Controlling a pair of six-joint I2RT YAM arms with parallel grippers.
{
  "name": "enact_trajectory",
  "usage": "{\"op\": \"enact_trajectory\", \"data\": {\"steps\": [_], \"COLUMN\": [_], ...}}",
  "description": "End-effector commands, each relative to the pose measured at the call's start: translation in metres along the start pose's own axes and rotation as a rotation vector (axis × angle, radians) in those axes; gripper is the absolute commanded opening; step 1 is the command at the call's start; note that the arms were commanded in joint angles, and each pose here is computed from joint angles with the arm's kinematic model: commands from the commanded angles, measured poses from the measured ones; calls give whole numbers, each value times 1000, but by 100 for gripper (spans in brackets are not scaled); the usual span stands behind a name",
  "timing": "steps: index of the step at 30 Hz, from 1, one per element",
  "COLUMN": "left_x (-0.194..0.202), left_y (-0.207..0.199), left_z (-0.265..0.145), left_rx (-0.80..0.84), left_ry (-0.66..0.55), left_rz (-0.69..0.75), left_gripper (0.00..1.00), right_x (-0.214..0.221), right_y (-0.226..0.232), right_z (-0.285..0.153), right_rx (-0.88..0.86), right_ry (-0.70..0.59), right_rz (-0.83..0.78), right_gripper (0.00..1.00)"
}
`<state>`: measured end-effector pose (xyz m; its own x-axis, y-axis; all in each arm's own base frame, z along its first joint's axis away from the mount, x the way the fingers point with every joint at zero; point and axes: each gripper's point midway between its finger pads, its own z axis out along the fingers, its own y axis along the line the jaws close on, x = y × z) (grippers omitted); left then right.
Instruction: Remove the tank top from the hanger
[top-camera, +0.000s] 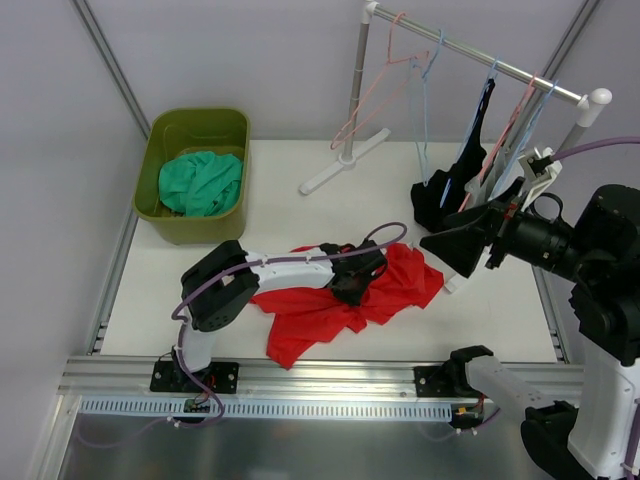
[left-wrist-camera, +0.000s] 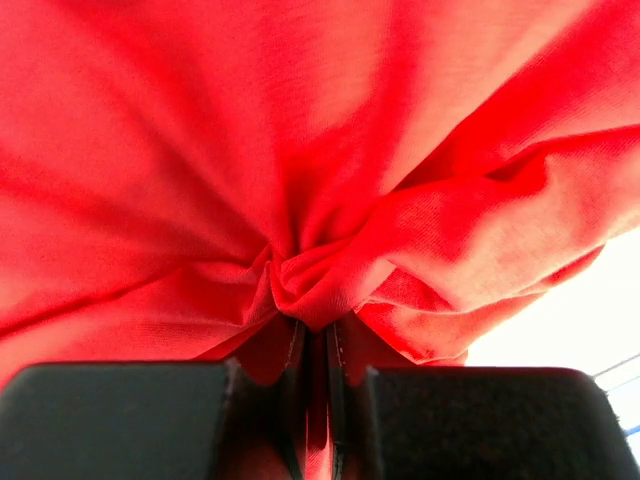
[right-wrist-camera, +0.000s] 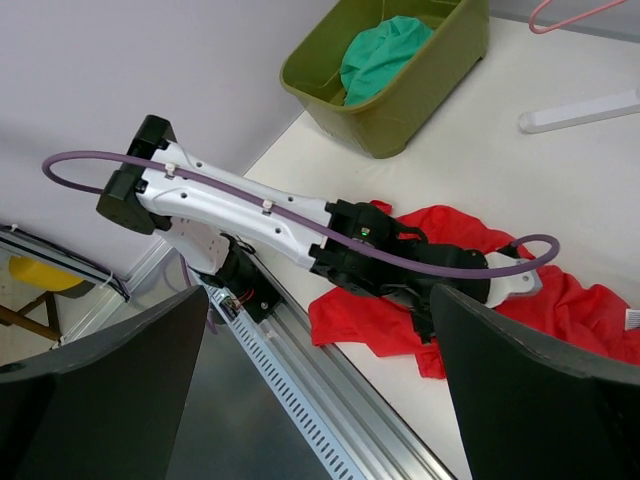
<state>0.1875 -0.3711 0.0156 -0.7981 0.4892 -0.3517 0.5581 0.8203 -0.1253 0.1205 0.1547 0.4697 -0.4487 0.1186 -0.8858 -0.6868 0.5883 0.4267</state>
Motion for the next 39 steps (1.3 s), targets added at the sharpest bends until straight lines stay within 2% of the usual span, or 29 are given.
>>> {"op": "enact_trajectory", "data": {"steps": [1,2,5,6,9,10,13,16,17,19,20,22,23,24,25,27,28,29,30,31,32,33,39], "left_x": [25,27,0,-17,-50,-59,-101,-119,-136,-150,-168,-180,-185,-185,-189,-183,-183,-188,-177,-177,-186,-178,-198], "left_y": [31,37,43,44,62,76,112,153,158,173,185,200,214,227,232,274,284,286,318,330,342,370,443], "left_z": [-5,-10,-60,-95,-174,-193,-285,-333,-372,-394,-425,-455,-486,-501,-517,-538,-559,-562,-574,-578,-571,-572,-484], "left_rx": [-133,-148,-150,-127,-162,-189,-208,-283,-281,-332,-342,-381,-403,-414,-349,-401,-379,-306,-342,-318,-278,-308,-248], "left_ry": [16,6,-148,-241,-418,-457,-636,-702,-794,-824,-901,-962,-1048,-1097,-1157,-1214,-1287,-1305,-1341,-1367,-1359,-1365,-1184], "left_rz": [-15,-14,-30,-53,-119,-151,-256,-295,-307,-290,-320,-321,-367,-411,-458,-576,-627,-631,-700,-756,-768,-820,-931], "left_gripper": [0,0,0,0,0,0,0,0,0,0,0,0,0,0,0,0,0,0,0,0,0,0,0], "right_x": [-1,-1,-2,-2,-2,-2,-3,-5,-6,-7,-8,-8,-7,-7,-6,-2,0,3,5,7,10,14,29], "right_y": [-8,-10,-15,-17,-26,-27,-35,-39,-41,-42,-43,-44,-45,-46,-46,-48,-49,-50,-49,-48,-47,-47,-51], "right_z": [6,6,9,9,11,10,12,14,15,16,16,17,17,18,19,20,21,24,24,25,27,27,31], "right_rx": [11,18,38,46,85,95,132,149,156,162,164,165,168,168,167,170,170,160,154,147,134,131,128], "right_ry": [11,12,12,12,10,6,2,-2,-4,-9,-13,-13,-11,-10,-6,3,8,22,28,35,43,53,90], "right_rz": [-33,-35,-34,-36,-30,-33,-25,-17,-12,-5,-6,-4,-1,2,6,21,24,33,36,66,77,95,146], "right_gripper": [99,100,99,100,99,100,99,99,100,99,100,99,99,99,99,100,100,99,100,100,99,99,99]}}
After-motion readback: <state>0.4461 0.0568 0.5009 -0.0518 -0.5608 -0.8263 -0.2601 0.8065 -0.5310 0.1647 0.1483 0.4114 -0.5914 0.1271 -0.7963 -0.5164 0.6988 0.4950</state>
